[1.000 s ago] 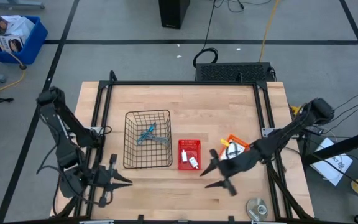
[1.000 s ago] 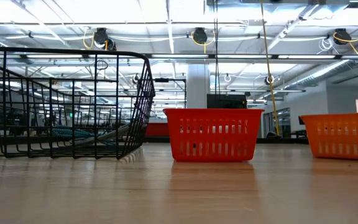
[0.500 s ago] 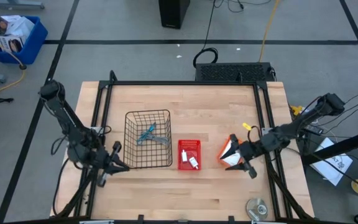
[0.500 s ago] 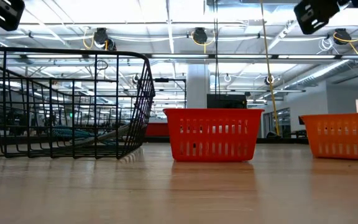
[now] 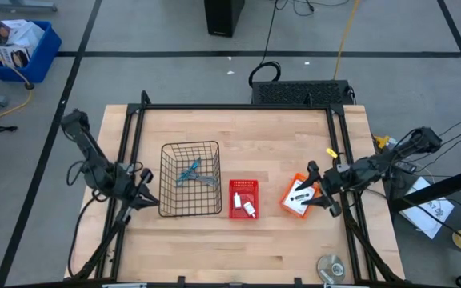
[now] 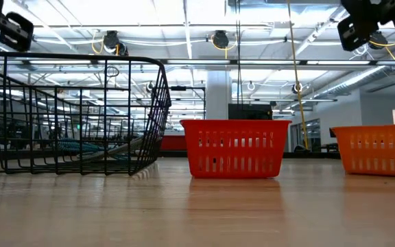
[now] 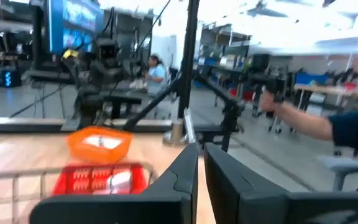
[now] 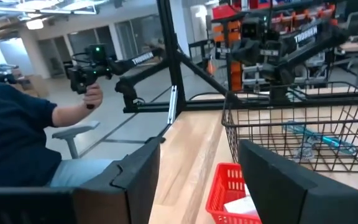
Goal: Pick and place items into bin
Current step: Return to Home Position
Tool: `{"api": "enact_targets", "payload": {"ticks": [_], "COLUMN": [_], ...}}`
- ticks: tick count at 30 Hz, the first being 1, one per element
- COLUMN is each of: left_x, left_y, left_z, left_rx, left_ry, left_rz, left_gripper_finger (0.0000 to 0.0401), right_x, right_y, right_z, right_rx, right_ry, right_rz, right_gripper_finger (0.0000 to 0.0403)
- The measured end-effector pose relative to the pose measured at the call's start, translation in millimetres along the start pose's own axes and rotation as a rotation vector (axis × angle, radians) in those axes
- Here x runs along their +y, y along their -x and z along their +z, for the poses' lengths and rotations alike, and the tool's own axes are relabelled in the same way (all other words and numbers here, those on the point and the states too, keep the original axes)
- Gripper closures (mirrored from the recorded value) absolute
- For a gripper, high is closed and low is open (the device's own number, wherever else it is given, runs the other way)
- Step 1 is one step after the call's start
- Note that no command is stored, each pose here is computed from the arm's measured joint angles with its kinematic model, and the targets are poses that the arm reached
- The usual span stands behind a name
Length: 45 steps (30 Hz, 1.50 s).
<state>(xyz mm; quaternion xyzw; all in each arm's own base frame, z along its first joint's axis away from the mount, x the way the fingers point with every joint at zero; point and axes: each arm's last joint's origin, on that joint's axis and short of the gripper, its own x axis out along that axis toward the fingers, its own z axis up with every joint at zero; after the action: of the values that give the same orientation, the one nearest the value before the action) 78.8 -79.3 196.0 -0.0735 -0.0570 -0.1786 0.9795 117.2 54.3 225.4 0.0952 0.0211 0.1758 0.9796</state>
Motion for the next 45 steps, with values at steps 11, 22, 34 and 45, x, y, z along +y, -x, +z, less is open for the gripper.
{"api": "enact_targets", "payload": {"ticks": [11, 22, 34, 45], "left_x": [14, 25, 28, 46], "left_y": [20, 21, 15, 11], "left_z": [10, 8, 0, -12], "left_rx": [-0.001, 0.076, 0.118, 0.137], "left_ry": [-0.038, -0.062, -0.010, -0.038], "left_rz": [0.066, 0.287, 0.086, 0.215], "left_gripper_finger": [0.0368, 0.0368, 0.0368, 0.0368], "right_x": [-3, -12, -21, -26], "right_y": [26, 46, 40, 33], "right_z": [-4, -13, -33, -52], "right_rx": [-0.036, -0.032, 0.012, -0.001], "right_ry": [0.059, 0.125, 0.012, 0.031], "right_rz": [0.085, -0.024, -0.080, -0.007], "right_gripper_finger": [0.0192, 0.0191, 0.0190, 0.0189]}}
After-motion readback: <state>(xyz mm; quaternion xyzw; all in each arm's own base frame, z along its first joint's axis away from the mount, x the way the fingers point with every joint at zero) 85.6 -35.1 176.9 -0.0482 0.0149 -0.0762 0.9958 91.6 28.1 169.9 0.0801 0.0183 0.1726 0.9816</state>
